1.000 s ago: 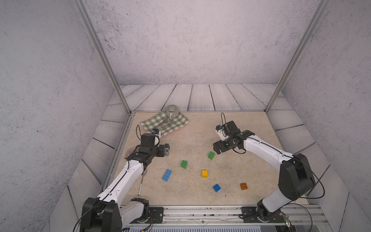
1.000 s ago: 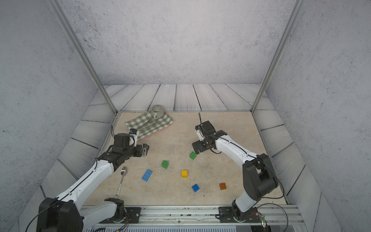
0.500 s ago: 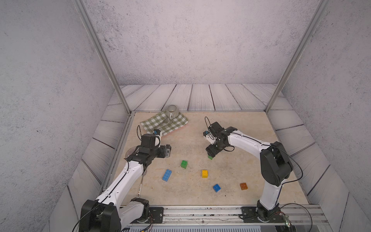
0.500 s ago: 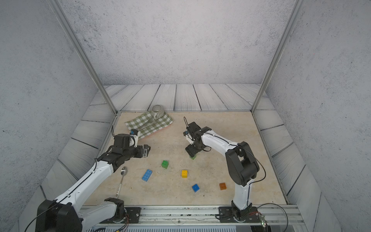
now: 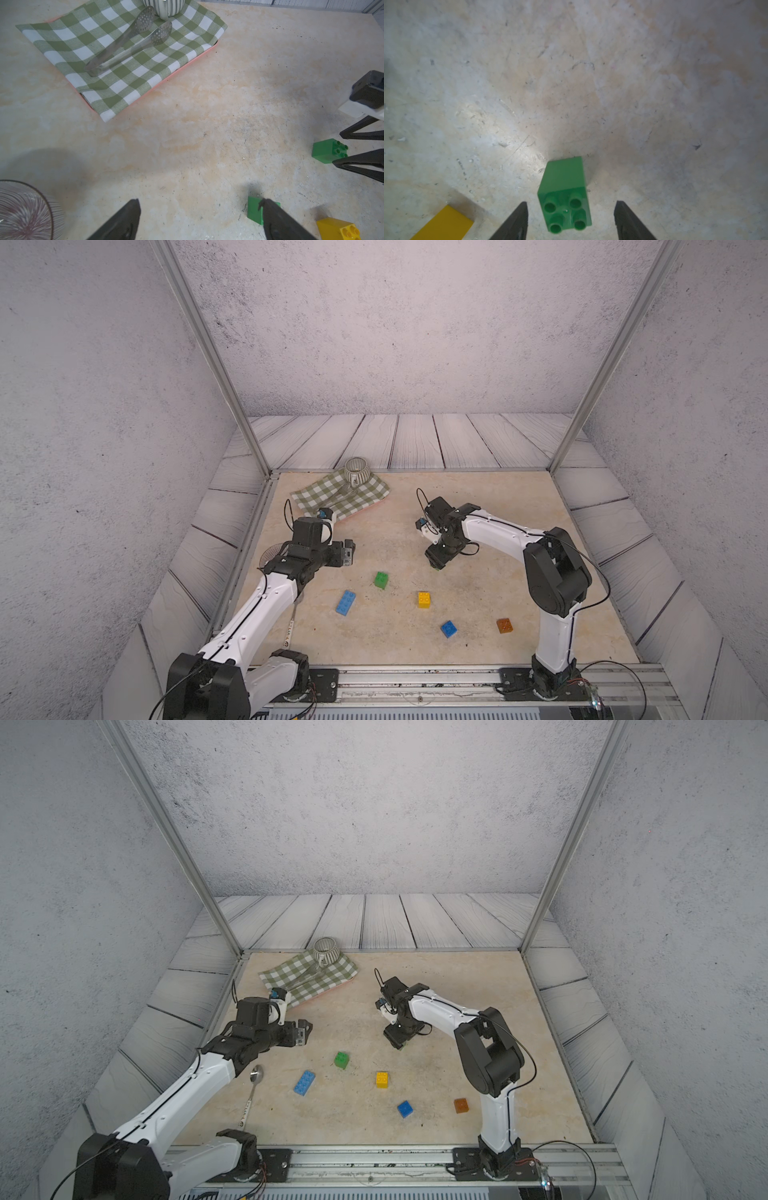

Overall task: Assemble the number 4 with lego
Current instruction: Adjust the lego brick at the center of the board.

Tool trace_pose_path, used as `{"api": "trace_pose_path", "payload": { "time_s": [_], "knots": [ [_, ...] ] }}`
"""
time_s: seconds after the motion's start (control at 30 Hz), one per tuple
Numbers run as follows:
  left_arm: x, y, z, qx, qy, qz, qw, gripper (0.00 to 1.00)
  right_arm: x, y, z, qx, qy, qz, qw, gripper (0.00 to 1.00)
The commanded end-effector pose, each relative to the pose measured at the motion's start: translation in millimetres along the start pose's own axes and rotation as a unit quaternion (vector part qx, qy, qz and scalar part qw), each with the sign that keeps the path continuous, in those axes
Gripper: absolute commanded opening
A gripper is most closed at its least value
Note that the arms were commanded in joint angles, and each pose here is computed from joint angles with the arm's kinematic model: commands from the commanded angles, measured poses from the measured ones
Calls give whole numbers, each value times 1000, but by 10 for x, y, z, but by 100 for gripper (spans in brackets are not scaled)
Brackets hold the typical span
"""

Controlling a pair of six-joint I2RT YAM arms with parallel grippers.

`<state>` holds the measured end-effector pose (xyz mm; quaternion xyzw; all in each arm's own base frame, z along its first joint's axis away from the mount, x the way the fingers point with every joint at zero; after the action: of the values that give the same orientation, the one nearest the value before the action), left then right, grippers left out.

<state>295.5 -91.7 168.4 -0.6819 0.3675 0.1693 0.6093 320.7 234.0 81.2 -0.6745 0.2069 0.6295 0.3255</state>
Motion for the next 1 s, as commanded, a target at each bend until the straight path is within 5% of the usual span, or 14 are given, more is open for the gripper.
{"api": "trace_pose_path", "payload": {
  "time_s": [0.0,0.47,0.67,0.97],
  "knots": [
    [-13,-35,-16,2,-2,-3,1000,94,30,-32,48,-5,-9,8,1000,63],
    [-33,-33,-10,-4,-5,-6,1000,94,70,-23,198,41,-2,21,999,32],
    [-60,-15,-25,-5,-9,-7,1000,94,101,48,293,174,7,23,985,15],
    [-129,-16,-7,-6,-26,-15,1000,94,196,128,304,322,57,35,944,12]
  ]
}}
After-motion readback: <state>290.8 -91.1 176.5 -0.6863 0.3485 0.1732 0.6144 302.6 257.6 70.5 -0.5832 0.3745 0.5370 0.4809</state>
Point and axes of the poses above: each gripper's point midway between its finger pads, its own x axis out along the fingers, its own z axis along the line the jaws close on, y = z × x, the point moved 3 cm from there along -x, back along the fingers, and after that the axes turned 1 degree about -x, right-handed, at the moved point
